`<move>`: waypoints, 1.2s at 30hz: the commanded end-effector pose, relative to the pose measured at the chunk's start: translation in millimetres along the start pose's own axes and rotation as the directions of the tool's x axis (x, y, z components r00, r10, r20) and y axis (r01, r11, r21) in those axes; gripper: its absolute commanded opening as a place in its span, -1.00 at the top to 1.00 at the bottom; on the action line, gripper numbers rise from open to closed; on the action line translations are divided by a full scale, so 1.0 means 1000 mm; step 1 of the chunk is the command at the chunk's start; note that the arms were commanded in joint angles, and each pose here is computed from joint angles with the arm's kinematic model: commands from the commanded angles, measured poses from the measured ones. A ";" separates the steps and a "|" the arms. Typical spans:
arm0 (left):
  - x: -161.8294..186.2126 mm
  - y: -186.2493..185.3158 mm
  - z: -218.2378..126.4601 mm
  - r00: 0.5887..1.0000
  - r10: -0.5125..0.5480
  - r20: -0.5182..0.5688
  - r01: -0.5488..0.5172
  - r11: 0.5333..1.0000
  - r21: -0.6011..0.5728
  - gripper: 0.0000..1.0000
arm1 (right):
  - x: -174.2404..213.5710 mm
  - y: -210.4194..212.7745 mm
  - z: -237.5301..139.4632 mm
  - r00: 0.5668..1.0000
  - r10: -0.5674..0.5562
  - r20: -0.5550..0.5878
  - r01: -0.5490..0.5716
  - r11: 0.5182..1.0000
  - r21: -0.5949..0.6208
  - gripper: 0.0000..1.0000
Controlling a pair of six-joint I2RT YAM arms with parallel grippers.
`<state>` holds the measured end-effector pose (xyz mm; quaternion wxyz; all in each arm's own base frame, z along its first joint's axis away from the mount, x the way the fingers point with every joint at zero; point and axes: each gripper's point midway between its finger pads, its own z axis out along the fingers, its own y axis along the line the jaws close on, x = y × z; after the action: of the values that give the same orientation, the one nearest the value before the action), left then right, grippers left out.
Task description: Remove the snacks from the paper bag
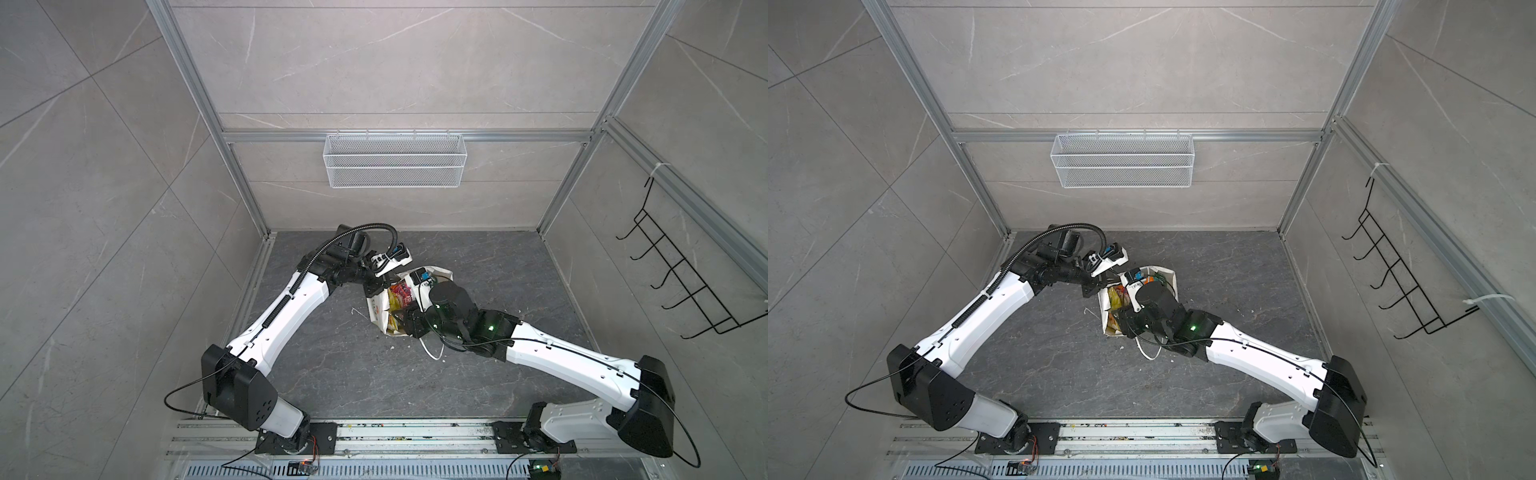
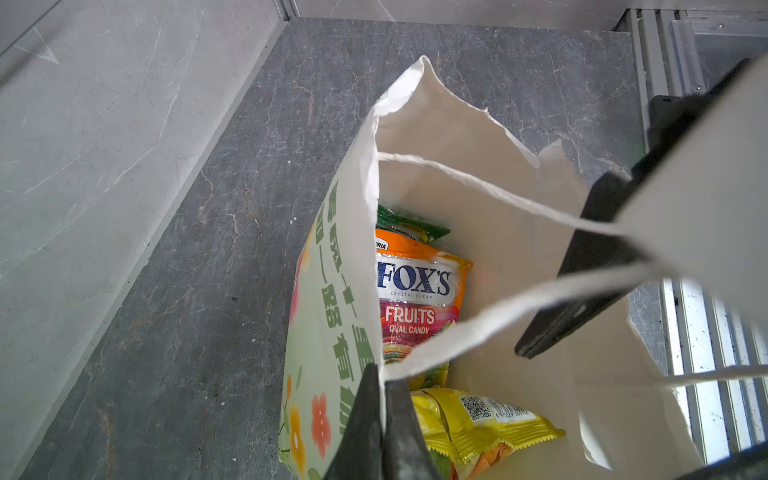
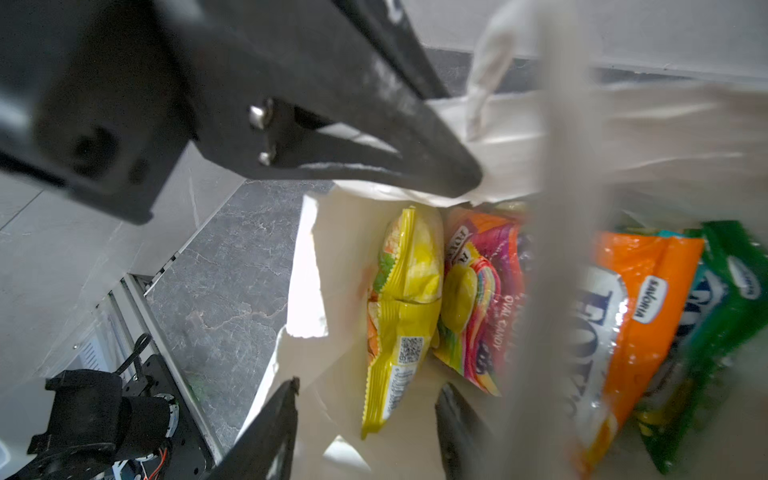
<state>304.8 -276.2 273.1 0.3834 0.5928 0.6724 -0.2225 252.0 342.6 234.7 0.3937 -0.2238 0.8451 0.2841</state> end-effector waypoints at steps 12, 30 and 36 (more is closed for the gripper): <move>-0.041 -0.014 -0.023 0.980 0.130 0.154 -0.128 0.991 -0.024 1.00 | -0.007 -0.003 0.040 0.995 0.100 0.008 -0.100 0.991 0.086 -0.31; -0.041 -0.017 -0.023 0.978 0.136 0.157 -0.134 0.991 -0.025 1.00 | 0.014 -0.030 0.069 0.989 0.134 -0.056 -0.116 0.961 0.250 0.48; -0.040 -0.017 -0.023 0.978 0.140 0.157 -0.137 0.990 -0.031 1.00 | 0.013 -0.033 0.067 0.991 0.122 -0.055 -0.103 0.959 0.265 0.51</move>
<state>300.5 -273.2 268.3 0.3927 0.5937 0.6706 -0.2088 304.3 365.7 200.9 0.3987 -0.1206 0.8834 0.2148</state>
